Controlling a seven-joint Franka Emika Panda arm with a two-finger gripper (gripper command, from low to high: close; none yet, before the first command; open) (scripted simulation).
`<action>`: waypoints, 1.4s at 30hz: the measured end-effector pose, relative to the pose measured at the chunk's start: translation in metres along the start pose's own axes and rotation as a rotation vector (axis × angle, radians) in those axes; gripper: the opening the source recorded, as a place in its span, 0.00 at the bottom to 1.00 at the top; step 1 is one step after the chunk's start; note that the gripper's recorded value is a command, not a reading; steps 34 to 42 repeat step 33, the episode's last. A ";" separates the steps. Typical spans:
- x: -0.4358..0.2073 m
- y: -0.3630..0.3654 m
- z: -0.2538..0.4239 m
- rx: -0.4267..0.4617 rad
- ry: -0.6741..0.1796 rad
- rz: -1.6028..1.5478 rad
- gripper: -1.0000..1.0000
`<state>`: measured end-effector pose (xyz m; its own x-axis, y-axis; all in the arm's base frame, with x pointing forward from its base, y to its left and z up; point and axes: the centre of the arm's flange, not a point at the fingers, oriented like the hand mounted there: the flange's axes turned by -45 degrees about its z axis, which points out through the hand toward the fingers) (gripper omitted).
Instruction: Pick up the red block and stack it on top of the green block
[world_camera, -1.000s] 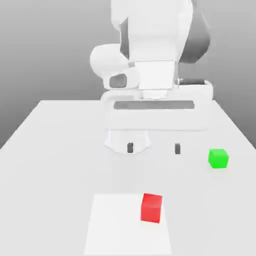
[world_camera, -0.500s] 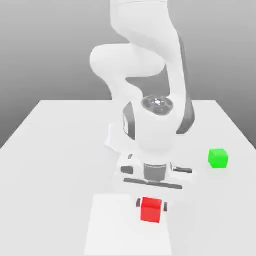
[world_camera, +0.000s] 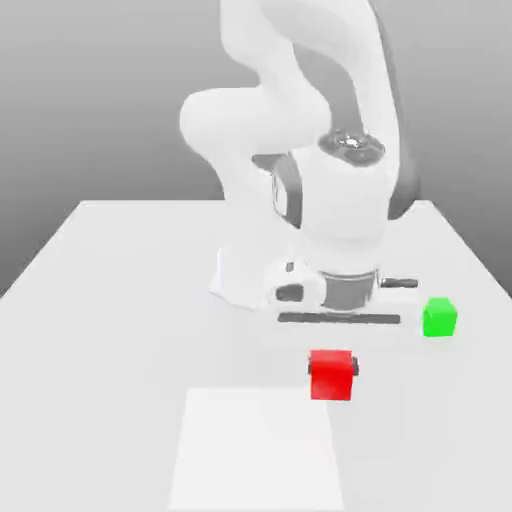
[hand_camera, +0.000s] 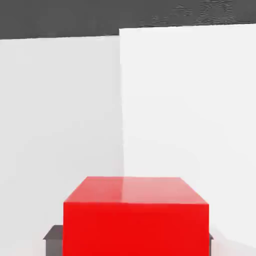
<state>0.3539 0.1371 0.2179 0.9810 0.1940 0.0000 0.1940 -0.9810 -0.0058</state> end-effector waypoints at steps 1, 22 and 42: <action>-0.004 -0.014 -0.002 0.001 0.000 -0.079 0.00; -0.175 -0.216 -0.027 -0.003 -0.006 -1.671 0.00; -0.180 -0.218 0.033 -0.008 -0.006 -1.729 1.00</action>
